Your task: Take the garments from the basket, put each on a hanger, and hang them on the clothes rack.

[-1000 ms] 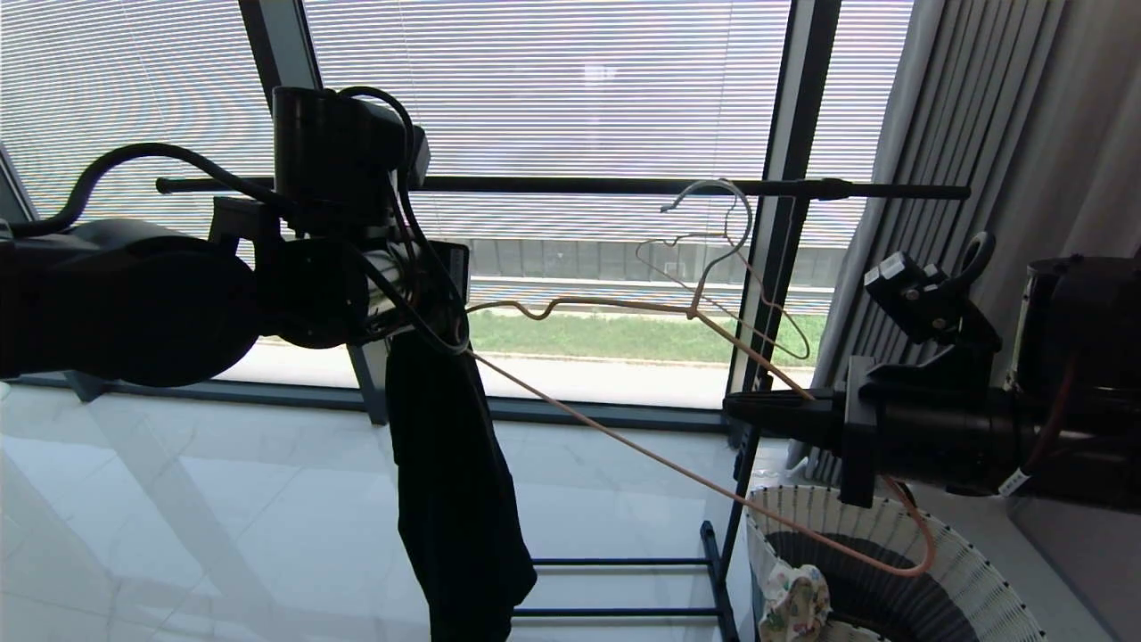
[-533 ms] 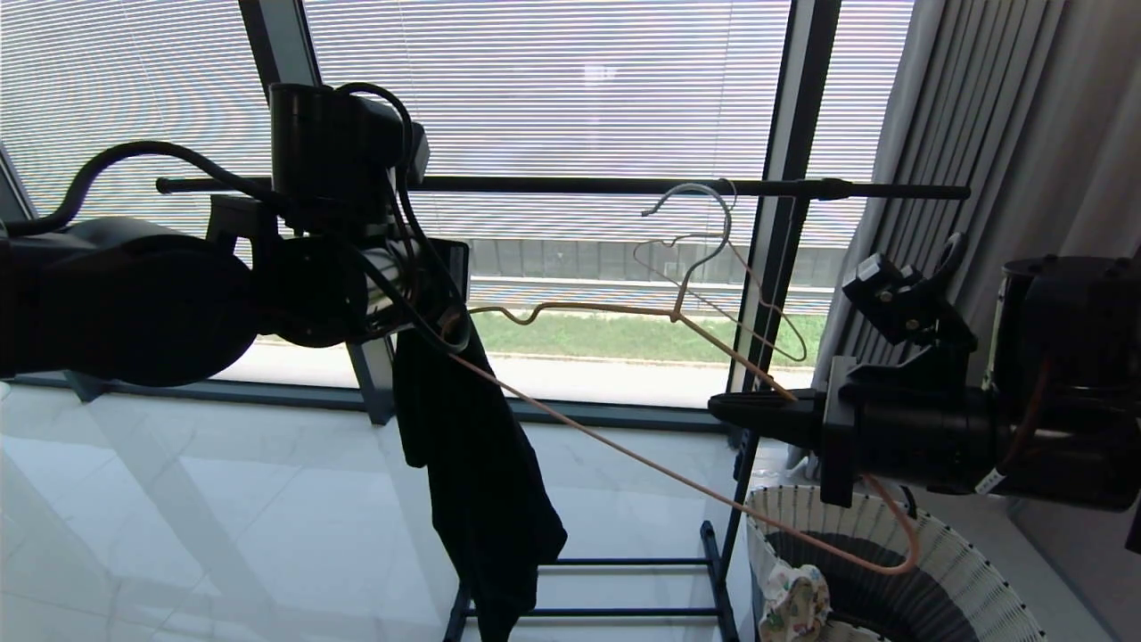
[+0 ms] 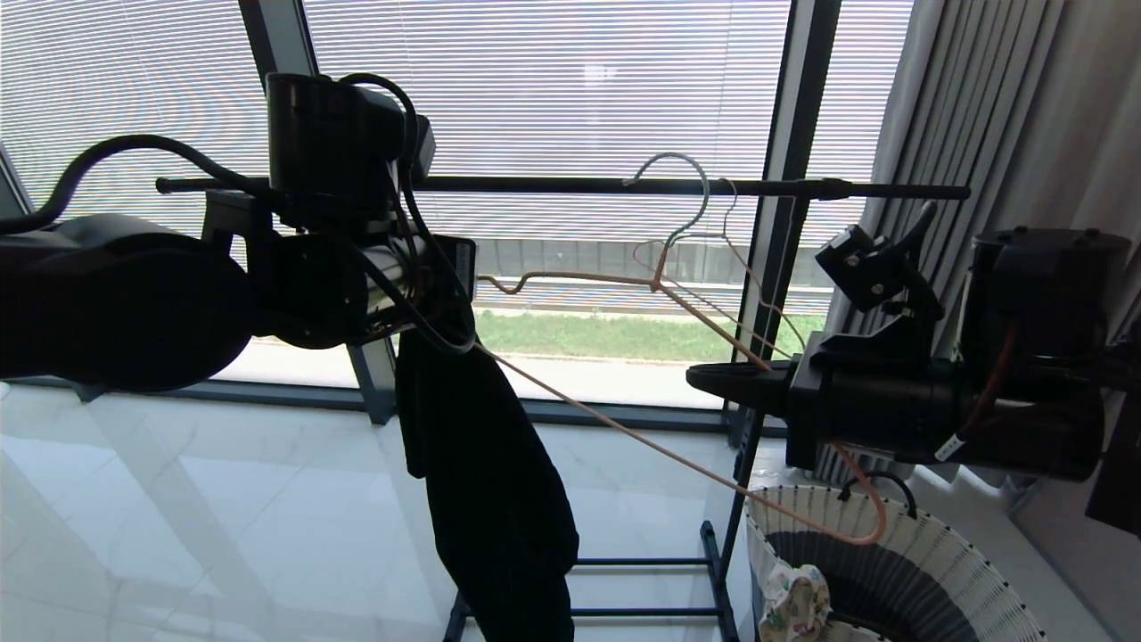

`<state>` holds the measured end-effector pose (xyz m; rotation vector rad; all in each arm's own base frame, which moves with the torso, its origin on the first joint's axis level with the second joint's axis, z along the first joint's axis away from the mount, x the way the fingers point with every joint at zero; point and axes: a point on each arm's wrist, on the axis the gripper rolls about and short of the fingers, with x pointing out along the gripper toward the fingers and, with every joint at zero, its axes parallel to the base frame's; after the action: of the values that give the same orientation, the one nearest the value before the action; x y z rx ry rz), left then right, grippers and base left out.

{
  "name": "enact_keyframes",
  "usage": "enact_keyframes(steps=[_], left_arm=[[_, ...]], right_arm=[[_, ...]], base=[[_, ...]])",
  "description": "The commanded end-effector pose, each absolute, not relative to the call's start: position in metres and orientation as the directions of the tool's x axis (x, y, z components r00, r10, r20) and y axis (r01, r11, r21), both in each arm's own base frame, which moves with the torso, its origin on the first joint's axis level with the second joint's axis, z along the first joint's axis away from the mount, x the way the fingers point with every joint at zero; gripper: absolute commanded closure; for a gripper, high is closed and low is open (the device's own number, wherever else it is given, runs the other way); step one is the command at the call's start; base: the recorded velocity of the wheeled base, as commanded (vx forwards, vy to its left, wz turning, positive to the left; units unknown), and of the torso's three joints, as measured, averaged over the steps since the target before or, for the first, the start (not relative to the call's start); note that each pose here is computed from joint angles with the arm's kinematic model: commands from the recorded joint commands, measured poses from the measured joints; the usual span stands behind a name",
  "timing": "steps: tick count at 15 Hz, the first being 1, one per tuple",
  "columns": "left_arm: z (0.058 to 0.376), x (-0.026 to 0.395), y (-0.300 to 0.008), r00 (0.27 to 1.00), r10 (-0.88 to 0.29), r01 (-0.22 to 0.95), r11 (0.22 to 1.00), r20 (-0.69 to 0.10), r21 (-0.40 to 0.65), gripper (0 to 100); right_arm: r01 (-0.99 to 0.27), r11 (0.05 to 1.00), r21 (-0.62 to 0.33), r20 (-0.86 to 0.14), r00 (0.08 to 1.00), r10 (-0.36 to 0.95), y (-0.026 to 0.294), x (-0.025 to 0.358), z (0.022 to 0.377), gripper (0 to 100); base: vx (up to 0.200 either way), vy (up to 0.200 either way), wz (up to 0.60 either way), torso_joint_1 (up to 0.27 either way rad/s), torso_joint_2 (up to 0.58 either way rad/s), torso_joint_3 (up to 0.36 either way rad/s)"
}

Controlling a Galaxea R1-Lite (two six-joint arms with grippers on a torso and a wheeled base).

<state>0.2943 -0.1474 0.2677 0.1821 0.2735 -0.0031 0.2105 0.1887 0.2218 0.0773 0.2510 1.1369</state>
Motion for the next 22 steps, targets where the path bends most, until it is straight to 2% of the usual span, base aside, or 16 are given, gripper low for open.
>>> enact_keyframes(steps=[1,7,13,17,20,22], left_arm=[[0.268,0.294,-0.147,0.964,0.021,0.027,0.984,-0.267,0.177,100],[0.276,0.282,-0.155,0.969,-0.023,0.066,0.984,-0.248,0.167,100],[0.281,0.274,-0.158,0.971,-0.047,0.087,0.983,-0.235,0.159,100],[0.284,0.257,-0.18,0.956,-0.178,0.215,0.966,-0.233,0.143,100],[0.295,0.231,-0.204,0.928,-0.311,0.34,0.932,-0.204,0.124,100],[0.297,0.218,-0.214,0.912,-0.36,0.387,0.914,-0.197,0.123,100]], right_arm=[[-0.895,0.405,0.184,-0.152,0.381,0.912,0.191,0.207,0.224,100],[-0.9,0.388,0.199,-0.186,0.354,0.916,0.206,0.211,0.212,100],[-0.86,0.46,0.221,-0.166,0.432,0.887,0.211,0.221,0.219,100],[-0.891,0.395,0.223,-0.152,0.368,0.917,0.224,0.206,0.224,100],[-0.892,0.388,0.233,-0.183,0.352,0.918,0.234,0.208,0.213,100],[-0.891,0.389,0.235,-0.188,0.351,0.917,0.235,0.208,0.212,100]], base=[[0.0,0.0,0.0,0.0,0.0,0.0],[0.0,0.0,0.0,0.0,0.0,0.0],[0.0,0.0,0.0,0.0,0.0,0.0],[0.0,0.0,0.0,0.0,0.0,0.0],[0.0,0.0,0.0,0.0,0.0,0.0],[0.0,0.0,0.0,0.0,0.0,0.0]])
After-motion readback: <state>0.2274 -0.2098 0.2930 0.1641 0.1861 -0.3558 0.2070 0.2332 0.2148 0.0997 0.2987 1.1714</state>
